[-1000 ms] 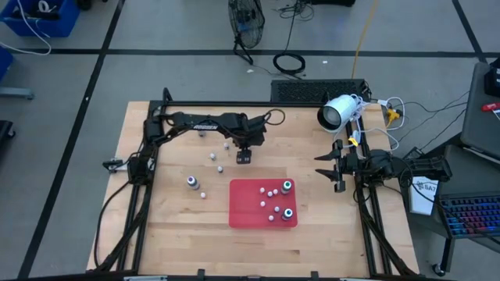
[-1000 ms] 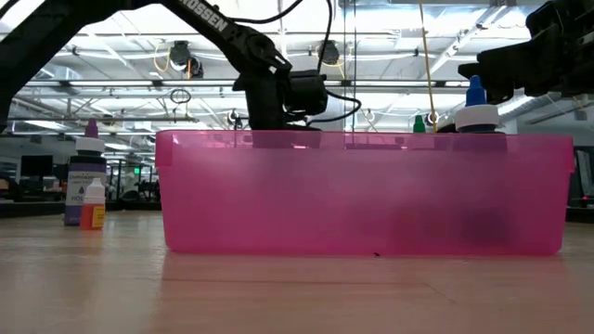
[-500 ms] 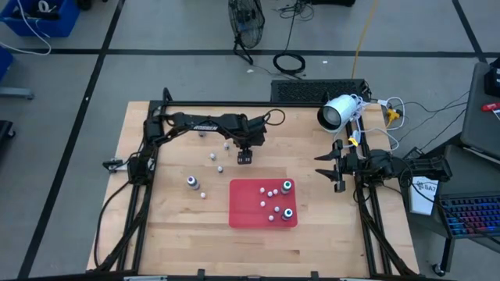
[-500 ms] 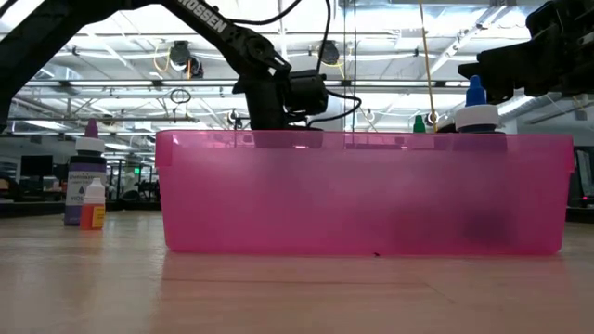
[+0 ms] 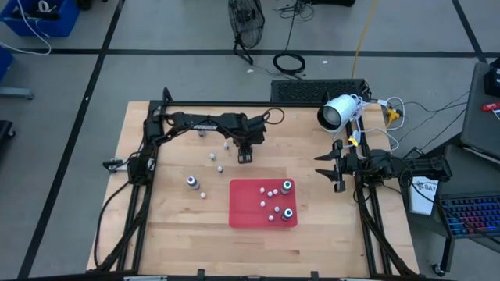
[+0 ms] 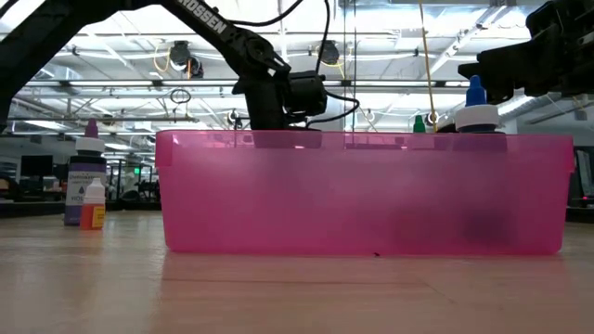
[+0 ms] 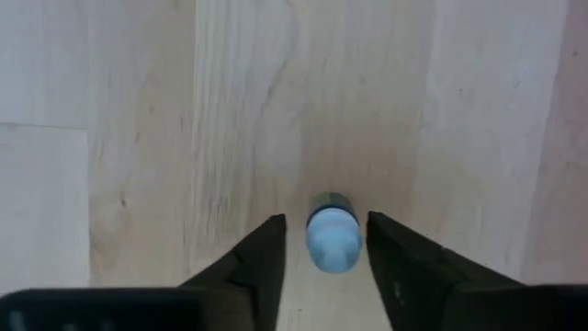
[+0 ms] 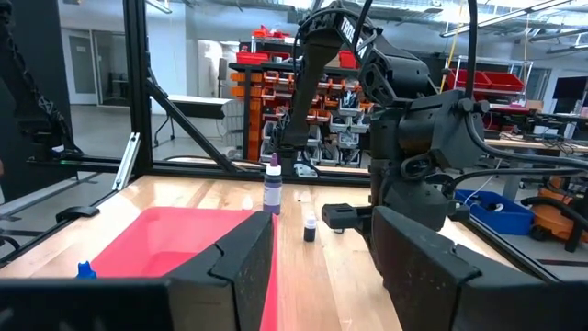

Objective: Pick & Place food coloring
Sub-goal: Put the small black food coloring bottle into the red bin

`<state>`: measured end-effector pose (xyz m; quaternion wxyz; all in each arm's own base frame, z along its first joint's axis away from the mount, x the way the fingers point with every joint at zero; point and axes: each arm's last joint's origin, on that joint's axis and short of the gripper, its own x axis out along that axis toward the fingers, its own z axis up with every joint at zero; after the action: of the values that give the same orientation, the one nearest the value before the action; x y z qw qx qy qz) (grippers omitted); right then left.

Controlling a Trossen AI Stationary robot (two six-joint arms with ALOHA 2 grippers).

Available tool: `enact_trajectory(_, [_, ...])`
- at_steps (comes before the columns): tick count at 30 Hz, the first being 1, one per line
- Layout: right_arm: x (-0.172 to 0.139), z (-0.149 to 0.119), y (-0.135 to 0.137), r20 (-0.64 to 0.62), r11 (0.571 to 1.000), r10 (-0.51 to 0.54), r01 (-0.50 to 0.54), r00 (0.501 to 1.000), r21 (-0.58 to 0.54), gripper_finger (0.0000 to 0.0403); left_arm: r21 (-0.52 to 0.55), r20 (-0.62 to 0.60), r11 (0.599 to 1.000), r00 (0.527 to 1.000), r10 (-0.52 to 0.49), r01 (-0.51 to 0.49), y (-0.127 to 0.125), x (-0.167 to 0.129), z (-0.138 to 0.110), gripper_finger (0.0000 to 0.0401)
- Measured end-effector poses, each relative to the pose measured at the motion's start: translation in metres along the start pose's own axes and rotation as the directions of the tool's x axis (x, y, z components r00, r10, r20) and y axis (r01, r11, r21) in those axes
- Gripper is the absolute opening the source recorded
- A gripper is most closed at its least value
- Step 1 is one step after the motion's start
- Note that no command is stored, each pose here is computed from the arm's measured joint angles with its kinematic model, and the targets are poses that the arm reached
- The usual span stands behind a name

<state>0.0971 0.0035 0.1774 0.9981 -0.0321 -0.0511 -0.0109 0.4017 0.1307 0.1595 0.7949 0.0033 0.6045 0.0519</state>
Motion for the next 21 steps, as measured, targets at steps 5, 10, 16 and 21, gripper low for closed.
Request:
enact_trajectory(5, [0.000,0.000,0.000,0.000,1.000,0.000,0.000,1.000,0.000,0.0175,0.009,0.000,1.000,1.000,-0.001,0.001,0.000,0.000,0.000,0.0101])
enact_trajectory(10, [0.000,0.000,0.000,0.000,1.000,0.000,0.000,1.000,0.000,0.0178,0.021,0.001,1.000,1.000,0.000,0.000,0.000,0.000,0.000,0.0071])
enact_trajectory(16, [0.000,0.000,0.000,0.000,1.000,0.000,0.000,1.000,0.000,0.0174,0.063,-0.017,0.998,1.000,0.019,-0.017,-0.006,-0.010,0.000,0.0069])
enact_trajectory(21, [0.000,0.000,0.000,0.000,1.000,0.000,0.000,1.000,0.000,0.0177,0.083,0.025,0.994,0.997,0.067,-0.069,-0.028,-0.062,0.004,0.0069])
